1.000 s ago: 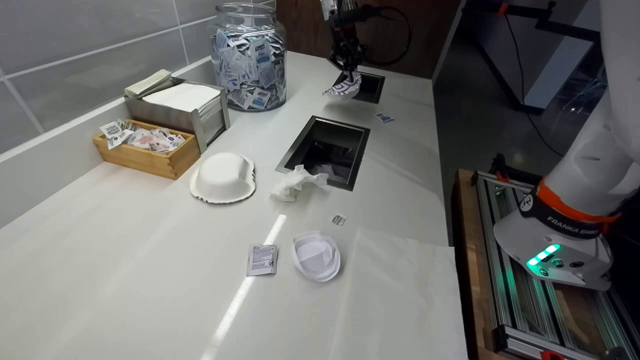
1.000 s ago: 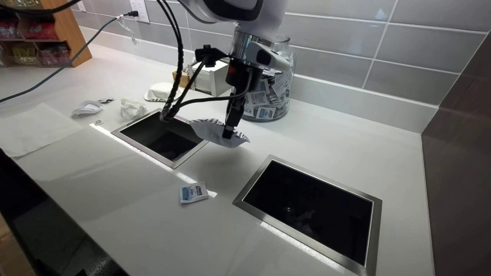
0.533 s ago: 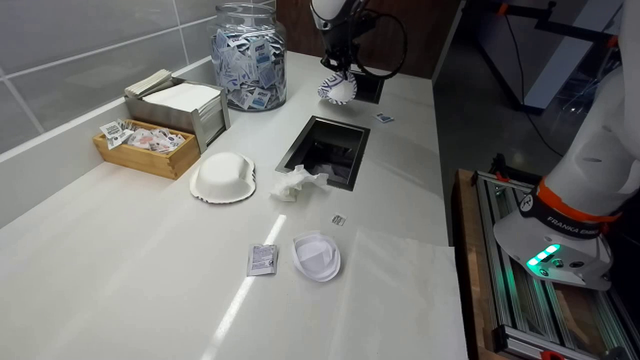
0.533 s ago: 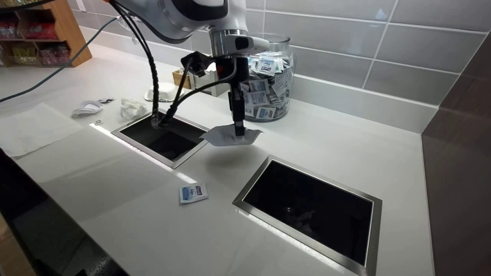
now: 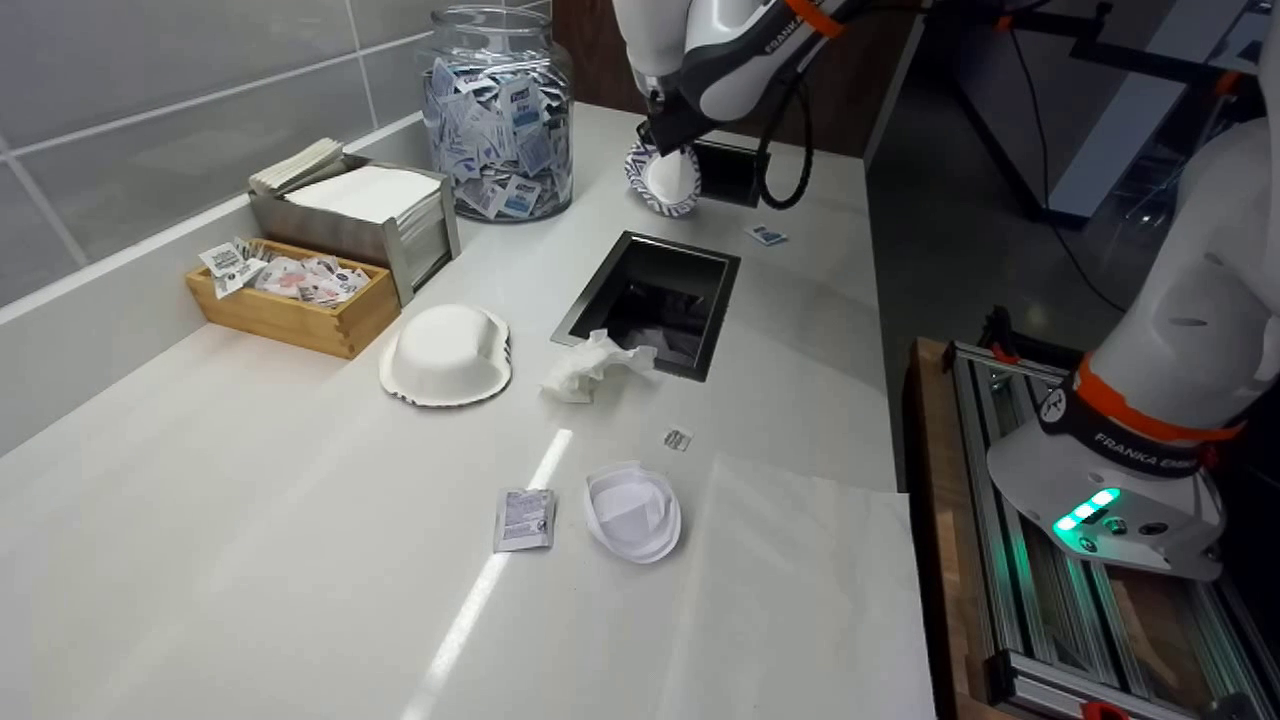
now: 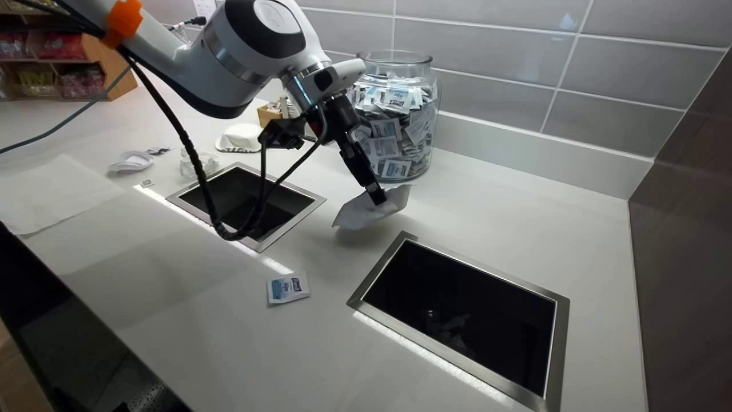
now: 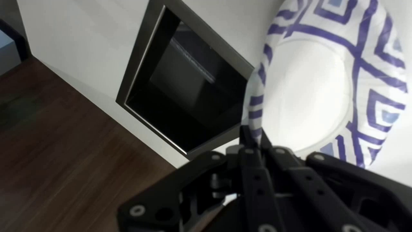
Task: Pick up the paper bowl, press the paper bowl on the kitchen counter three times and put it into the left bin
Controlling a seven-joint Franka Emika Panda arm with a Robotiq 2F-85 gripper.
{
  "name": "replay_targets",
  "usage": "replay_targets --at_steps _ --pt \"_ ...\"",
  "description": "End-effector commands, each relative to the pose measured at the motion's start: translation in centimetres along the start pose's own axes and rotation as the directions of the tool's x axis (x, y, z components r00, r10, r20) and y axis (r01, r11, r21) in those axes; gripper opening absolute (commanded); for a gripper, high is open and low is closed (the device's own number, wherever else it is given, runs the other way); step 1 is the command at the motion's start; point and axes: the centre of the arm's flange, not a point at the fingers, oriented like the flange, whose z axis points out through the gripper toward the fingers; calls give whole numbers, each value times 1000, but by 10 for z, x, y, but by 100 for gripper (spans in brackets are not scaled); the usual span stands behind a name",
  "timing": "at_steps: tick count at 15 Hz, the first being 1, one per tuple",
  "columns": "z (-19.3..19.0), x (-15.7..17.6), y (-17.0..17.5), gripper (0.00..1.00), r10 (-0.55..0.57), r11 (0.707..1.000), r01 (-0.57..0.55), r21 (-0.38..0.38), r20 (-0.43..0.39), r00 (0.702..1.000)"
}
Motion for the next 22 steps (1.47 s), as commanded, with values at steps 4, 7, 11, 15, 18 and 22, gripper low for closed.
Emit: replay_targets --at_steps 4,7,11,15,18,22 --pt "3 -37 -2 1 149 989 -151 4 -169 974" --pt "12 -47 -10 1 163 987 -161 26 -157 974" --pt "20 -53 -13 1 168 986 -166 24 -148 975" --pt "30 -55 -14 1 134 991 -134 6 -133 982" --pt "35 -56 -15 1 127 992 -127 9 -122 984" --pt "41 -55 -17 1 85 996 -85 5 -106 991"
